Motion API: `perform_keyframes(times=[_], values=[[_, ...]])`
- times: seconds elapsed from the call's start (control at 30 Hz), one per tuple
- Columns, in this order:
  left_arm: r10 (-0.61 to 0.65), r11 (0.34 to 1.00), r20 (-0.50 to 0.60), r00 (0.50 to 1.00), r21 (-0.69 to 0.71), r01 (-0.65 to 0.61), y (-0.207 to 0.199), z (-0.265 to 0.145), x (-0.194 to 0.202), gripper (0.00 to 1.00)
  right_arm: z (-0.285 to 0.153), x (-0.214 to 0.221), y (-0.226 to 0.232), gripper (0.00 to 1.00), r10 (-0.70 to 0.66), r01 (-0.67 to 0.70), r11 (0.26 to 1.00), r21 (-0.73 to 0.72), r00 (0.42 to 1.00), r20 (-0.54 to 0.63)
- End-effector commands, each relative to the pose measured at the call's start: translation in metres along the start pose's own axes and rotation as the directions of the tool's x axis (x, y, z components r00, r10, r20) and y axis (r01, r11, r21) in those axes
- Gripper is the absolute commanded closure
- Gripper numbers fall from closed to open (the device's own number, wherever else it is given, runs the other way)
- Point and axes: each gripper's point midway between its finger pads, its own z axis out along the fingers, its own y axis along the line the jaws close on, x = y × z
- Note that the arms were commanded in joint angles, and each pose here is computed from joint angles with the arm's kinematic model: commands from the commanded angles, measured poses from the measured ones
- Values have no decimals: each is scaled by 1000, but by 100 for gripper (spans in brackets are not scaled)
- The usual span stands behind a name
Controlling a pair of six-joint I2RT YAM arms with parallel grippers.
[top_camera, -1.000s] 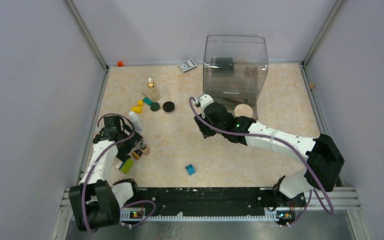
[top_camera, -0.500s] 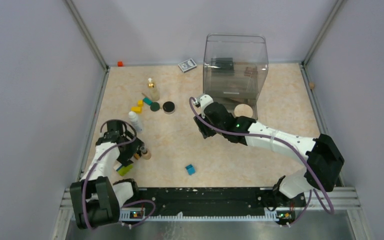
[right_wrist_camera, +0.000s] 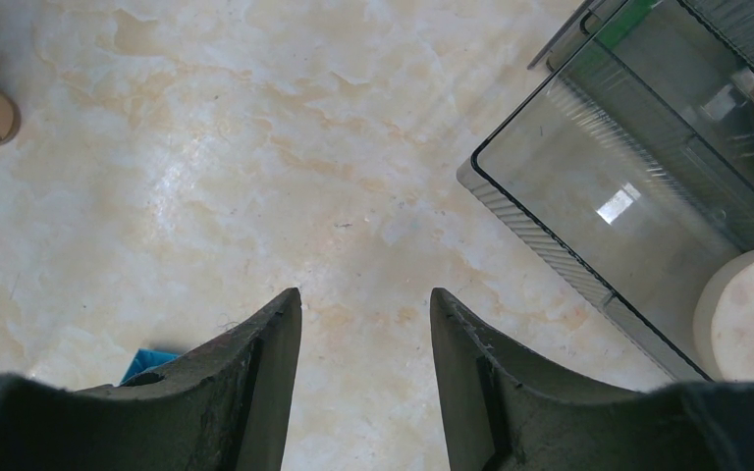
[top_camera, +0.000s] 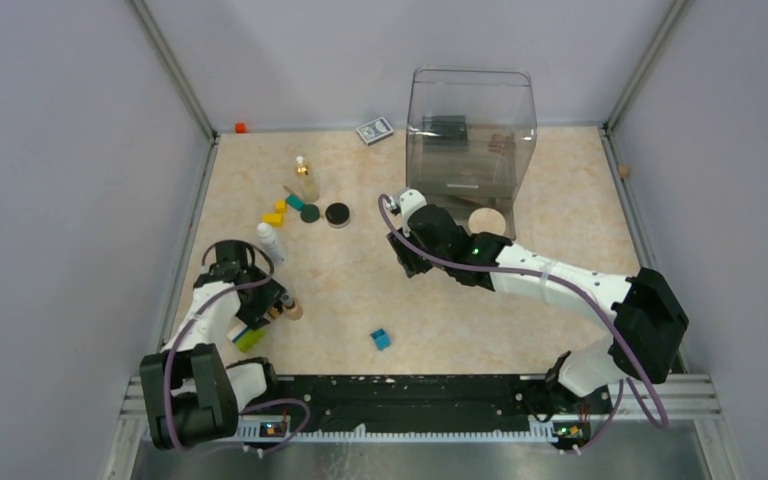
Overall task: Organize the makeup
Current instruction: Pick up the makeup tool from the center of the board.
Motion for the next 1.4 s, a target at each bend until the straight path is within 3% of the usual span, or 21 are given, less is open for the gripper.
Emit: perform_keyframes(times=[0.0, 0.3, 0.5, 0.87, 1.03, 1.23, 1.37], values=[[-14, 999, 41, 999, -29, 15, 5, 12, -7, 31, -7, -19, -1, 50, 34, -34, 999, -5, 997, 64], [-21, 1000, 75, 997, -17, 23, 2, 9, -14, 38, -10, -18, -2, 50, 39, -39, 999, -2, 997, 63], [-18, 999, 150, 989, 46, 11, -11, -7, -30, 51, -11, -19, -2, 50, 42, -42, 999, -2, 997, 67], [7, 995, 245, 970, 95, -31, -32, -47, -57, 52, -14, -20, -3, 50, 49, -49, 999, 0, 996, 74], [33, 983, 319, 947, 159, -87, -50, -83, -74, 51, -20, -26, -14, 50, 70, -77, 995, 56, 992, 103], [59, 943, 429, 901, 273, -192, -85, -144, -89, 55, -44, -42, -34, 50, 144, -175, 976, 128, 965, 219], [114, 899, 442, 890, 335, -281, -124, -171, -80, 55, -64, -49, -52, 50, 202, -260, 953, 156, 929, 310]])
